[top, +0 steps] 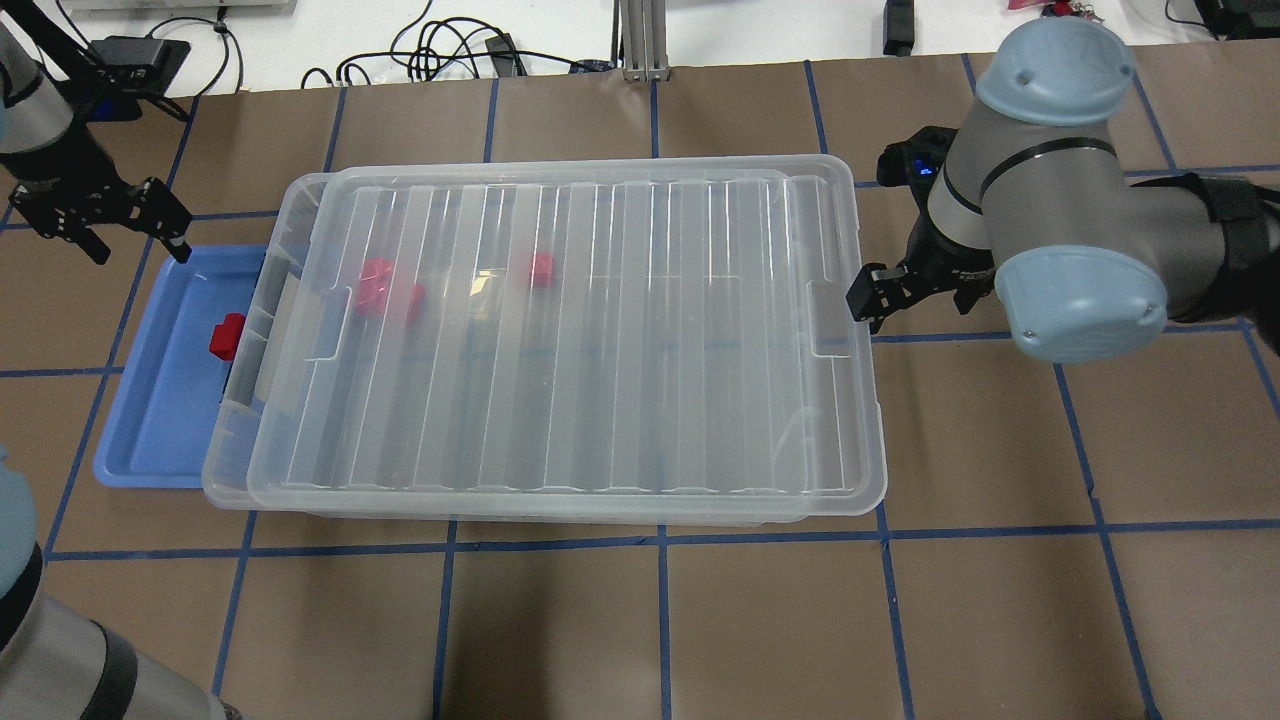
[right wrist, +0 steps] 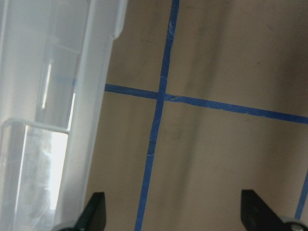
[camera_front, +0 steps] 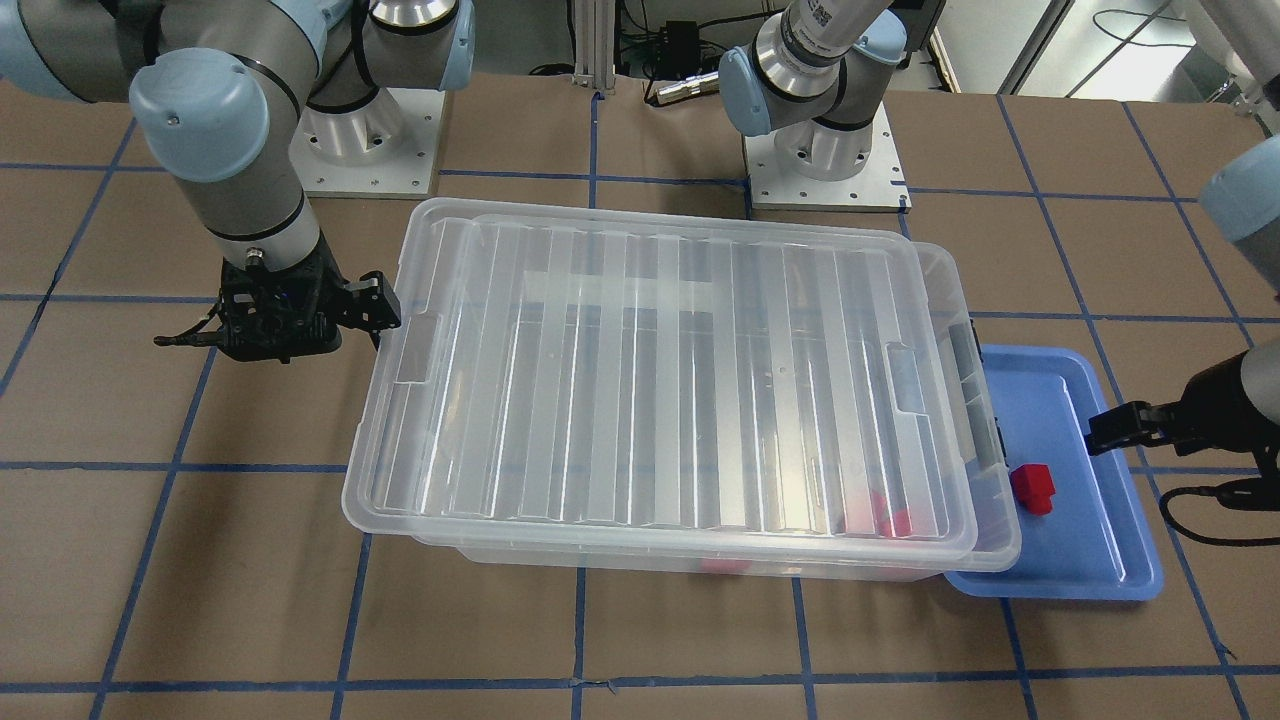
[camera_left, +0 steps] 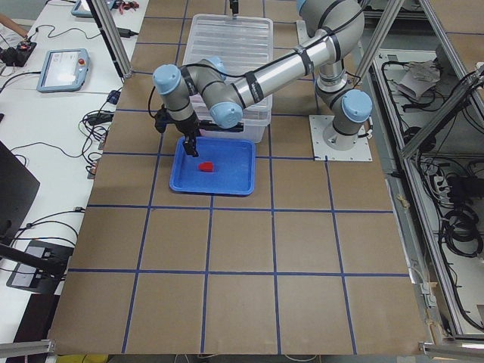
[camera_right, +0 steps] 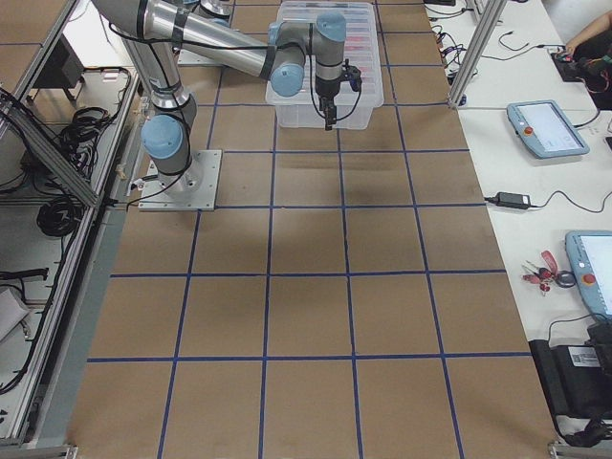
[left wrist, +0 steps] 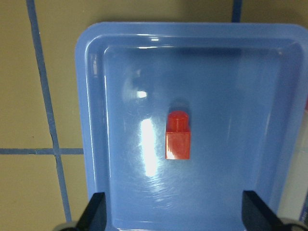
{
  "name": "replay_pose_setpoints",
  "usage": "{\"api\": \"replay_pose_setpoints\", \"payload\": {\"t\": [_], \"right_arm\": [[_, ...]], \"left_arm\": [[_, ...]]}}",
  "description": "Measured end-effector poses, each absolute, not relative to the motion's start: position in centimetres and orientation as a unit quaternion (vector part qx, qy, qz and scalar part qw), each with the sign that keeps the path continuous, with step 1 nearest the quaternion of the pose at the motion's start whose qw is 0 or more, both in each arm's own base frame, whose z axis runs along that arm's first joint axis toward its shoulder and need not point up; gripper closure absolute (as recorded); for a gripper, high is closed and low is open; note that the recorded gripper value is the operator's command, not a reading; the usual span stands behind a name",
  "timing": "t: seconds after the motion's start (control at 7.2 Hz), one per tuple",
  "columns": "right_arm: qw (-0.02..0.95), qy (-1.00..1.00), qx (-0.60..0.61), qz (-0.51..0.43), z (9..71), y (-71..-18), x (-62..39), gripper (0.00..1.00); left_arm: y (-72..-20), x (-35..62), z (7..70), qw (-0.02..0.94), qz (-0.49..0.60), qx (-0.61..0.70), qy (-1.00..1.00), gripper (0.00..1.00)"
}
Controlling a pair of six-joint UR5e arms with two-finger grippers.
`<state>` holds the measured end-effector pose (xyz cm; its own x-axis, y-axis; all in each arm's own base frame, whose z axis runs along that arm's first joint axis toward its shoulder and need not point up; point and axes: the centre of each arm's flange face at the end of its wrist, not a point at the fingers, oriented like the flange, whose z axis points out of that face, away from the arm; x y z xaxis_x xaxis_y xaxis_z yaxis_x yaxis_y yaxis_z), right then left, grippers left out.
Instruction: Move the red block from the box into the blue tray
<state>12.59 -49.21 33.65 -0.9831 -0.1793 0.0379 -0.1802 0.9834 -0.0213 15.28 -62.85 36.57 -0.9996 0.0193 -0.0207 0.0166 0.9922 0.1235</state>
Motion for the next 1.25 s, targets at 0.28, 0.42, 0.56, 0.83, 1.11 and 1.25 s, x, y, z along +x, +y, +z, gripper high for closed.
{"api": "replay_pose_setpoints", "payload": {"t": [0.28,0.42,0.56,0.83,1.11,1.25], "right_arm": [[0.018,-0.996,0.091,0.016,33.5,-49.5,13.5,0.00],[0.018,-0.996,0.089,0.019,33.6,-49.6,13.6,0.00],[0.022,-0.995,0.088,0.029,34.6,-50.0,13.5,0.00],[0.025,-0.995,0.081,0.055,41.2,-50.9,14.2,0.00],[0.021,-0.995,0.074,0.065,50.0,-50.2,16.8,0.00],[0.019,-0.996,0.077,0.041,52.1,-49.6,17.2,0.00]], "left_arm": [[-62.3,8.1,42.8,0.009,0.032,0.013,0.999,0.00],[-61.6,3.7,45.2,0.014,0.016,0.016,1.000,0.00],[-60.1,-0.6,47.5,0.016,0.005,0.021,1.000,0.00],[-55.8,-7.1,50.8,0.015,-0.004,0.010,1.000,0.00],[-52.6,-10.7,50.2,0.016,0.006,0.025,1.000,0.00],[-51.8,-11.3,49.5,0.015,0.012,0.028,0.999,0.00]]}}
